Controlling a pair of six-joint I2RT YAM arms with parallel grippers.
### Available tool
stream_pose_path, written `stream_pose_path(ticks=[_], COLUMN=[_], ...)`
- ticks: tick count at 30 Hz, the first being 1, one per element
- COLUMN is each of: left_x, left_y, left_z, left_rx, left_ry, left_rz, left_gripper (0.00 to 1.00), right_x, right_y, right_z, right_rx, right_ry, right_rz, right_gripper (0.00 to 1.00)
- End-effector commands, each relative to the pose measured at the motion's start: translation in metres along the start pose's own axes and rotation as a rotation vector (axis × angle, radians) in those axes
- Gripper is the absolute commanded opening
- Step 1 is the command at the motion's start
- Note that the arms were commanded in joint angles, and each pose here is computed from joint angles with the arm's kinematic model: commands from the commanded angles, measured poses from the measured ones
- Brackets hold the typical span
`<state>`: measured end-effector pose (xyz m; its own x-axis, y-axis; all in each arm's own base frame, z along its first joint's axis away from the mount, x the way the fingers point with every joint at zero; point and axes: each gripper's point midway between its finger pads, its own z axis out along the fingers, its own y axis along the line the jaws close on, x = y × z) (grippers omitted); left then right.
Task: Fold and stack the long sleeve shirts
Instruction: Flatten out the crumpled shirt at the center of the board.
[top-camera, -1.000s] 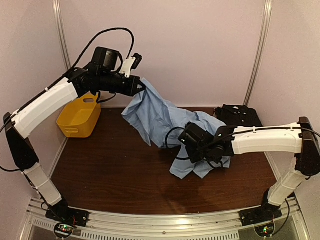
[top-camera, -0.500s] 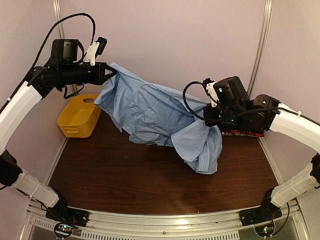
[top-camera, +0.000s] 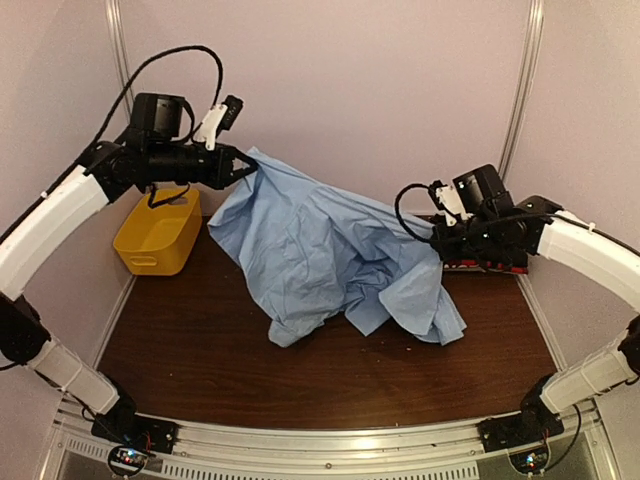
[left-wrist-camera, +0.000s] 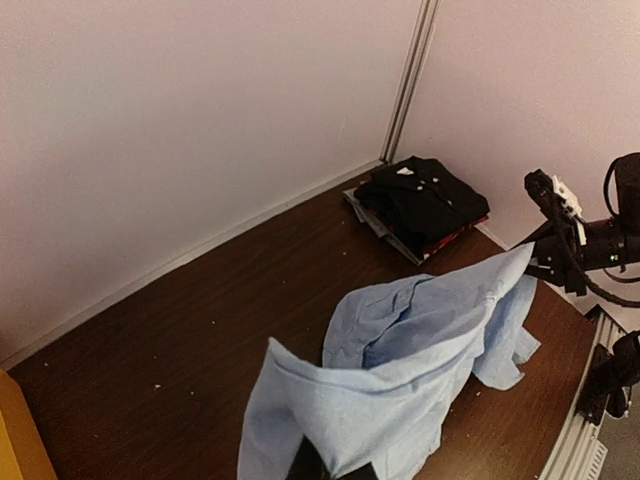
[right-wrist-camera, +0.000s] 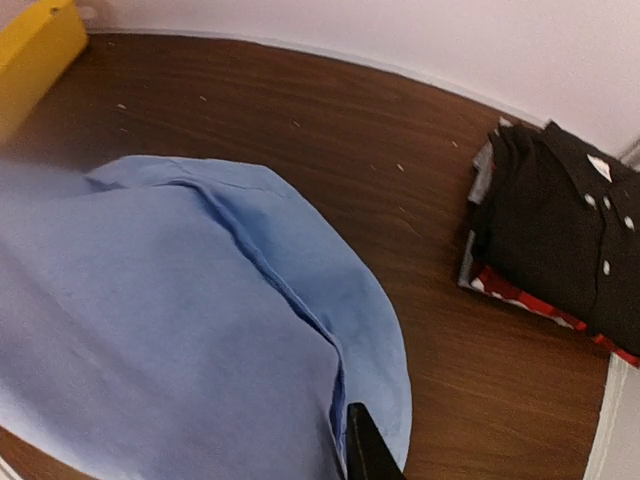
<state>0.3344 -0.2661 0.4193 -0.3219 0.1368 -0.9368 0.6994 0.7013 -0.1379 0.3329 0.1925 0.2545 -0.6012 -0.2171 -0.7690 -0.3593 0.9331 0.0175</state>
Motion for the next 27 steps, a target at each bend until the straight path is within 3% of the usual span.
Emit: stream_pose_path(ticks=[1,5,10,15,22,27], left_x=[0.022,0.053,0.085,0.108,0.118,0.111], left_y=[0.01,0.022,0.039,0.044,0.053,0.055], left_z=[0.057,0.101,0.141,0.167,0.181,0.179], left_rx=[0.025,0.017,-0.022,-0.015,-0.036,-0.028], left_ry=[0.023,0.099,0.171,0.215,0.236,0.224], left_rz=[-0.057,-0.098,-0.13,-0.155,-0.167,-0.18], left_gripper=[0.0,0.0,0.0,0.0,0.0,0.0], right_x=[0.064,0.07,0.069,0.076,0.1,0.121], right_y=[-0.076,-0.109,-0.093,-0.051,0.013,0.023], right_z=[0.027,0.027,0.026,0.024,0.026,0.049], right_rx=[0.286,0.452,0.372,0.247,0.061,0.019], right_ry=[0.233,0.264,0.241,0.206,0.188,0.205], right_rz=[0.074,0.106,0.095,0.025,-0.01,0.01], right_gripper=[0.21,0.46,0.71,0.7,0.55,0.56])
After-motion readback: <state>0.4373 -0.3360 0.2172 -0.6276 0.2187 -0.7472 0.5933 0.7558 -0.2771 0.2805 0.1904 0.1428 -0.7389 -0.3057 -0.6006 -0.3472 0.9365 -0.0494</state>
